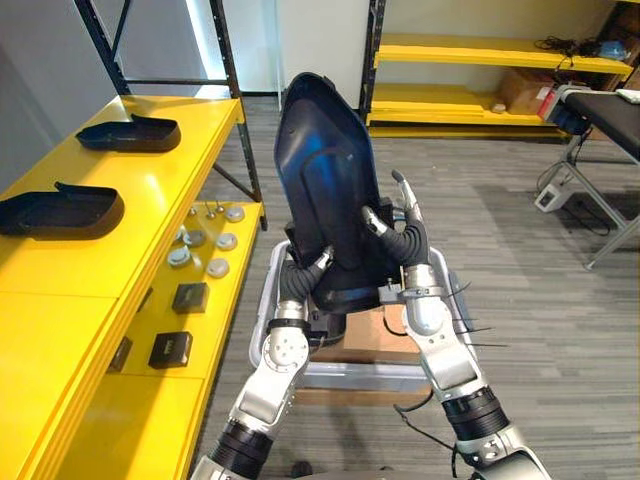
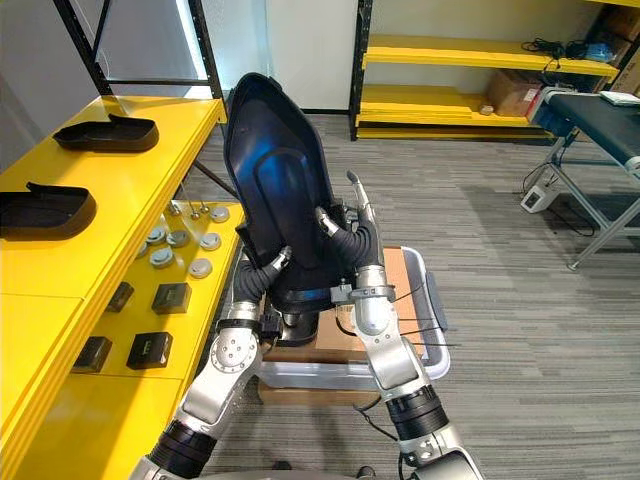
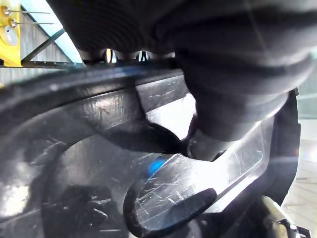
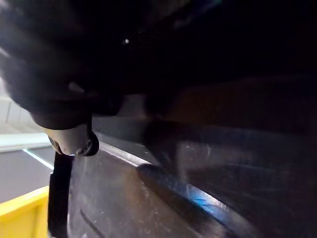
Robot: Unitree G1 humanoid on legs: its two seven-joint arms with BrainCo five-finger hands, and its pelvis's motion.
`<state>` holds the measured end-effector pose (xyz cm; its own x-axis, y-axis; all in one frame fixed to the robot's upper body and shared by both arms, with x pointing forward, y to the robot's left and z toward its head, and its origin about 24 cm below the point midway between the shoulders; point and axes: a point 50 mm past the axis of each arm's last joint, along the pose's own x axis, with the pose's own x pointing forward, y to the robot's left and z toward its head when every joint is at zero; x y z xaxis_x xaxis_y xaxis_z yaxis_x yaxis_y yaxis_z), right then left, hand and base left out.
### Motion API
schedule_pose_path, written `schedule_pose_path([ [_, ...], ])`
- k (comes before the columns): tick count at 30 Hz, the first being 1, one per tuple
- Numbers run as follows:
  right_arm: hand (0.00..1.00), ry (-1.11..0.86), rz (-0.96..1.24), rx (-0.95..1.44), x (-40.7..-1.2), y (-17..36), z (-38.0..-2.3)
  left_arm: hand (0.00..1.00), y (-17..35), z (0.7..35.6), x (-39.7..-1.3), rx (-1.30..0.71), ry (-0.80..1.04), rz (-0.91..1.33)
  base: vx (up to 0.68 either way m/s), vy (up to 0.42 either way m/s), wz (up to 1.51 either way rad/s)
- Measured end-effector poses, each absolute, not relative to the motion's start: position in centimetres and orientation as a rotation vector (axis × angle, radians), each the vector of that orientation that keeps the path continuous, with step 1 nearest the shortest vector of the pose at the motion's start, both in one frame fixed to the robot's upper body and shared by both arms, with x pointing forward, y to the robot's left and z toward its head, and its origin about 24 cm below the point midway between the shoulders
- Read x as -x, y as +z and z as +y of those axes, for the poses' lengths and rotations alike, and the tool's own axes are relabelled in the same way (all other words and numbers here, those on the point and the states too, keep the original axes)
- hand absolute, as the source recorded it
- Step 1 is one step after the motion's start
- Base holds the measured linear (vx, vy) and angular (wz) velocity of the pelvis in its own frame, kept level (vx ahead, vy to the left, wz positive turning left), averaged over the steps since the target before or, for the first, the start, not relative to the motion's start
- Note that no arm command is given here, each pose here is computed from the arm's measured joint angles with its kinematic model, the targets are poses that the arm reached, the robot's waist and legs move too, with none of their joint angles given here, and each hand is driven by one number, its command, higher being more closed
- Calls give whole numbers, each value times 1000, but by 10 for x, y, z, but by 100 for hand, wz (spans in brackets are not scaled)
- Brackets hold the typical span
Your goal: Walk over and take plastic housings, then place them on the shelf
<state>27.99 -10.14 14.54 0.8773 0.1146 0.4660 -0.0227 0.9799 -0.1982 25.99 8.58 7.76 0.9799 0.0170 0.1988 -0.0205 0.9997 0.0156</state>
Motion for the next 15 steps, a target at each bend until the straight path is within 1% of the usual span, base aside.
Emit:
schedule_pose_path([
  [4, 0, 113, -630, 76, -269, 172, -110, 100, 77, 97, -263, -24, 53, -188, -25, -20, -5],
  [7, 0, 70, -746, -1, -261, 192, -129, 100, 72, 109, -263, -38, 91, -162, -37, -7, -3],
  [9, 0, 11, -768, -14, -262, 196, -143, 100, 69, 115, -262, -40, 113, -149, -27, -1, -6],
  [14, 0, -229, -758, -67, -259, 193, -192, 100, 58, 127, -256, -43, 149, -107, -5, 0, -1],
  [15, 0, -344, -728, -98, -257, 183, -214, 100, 54, 131, -253, -41, 170, -89, 0, 0, 0],
])
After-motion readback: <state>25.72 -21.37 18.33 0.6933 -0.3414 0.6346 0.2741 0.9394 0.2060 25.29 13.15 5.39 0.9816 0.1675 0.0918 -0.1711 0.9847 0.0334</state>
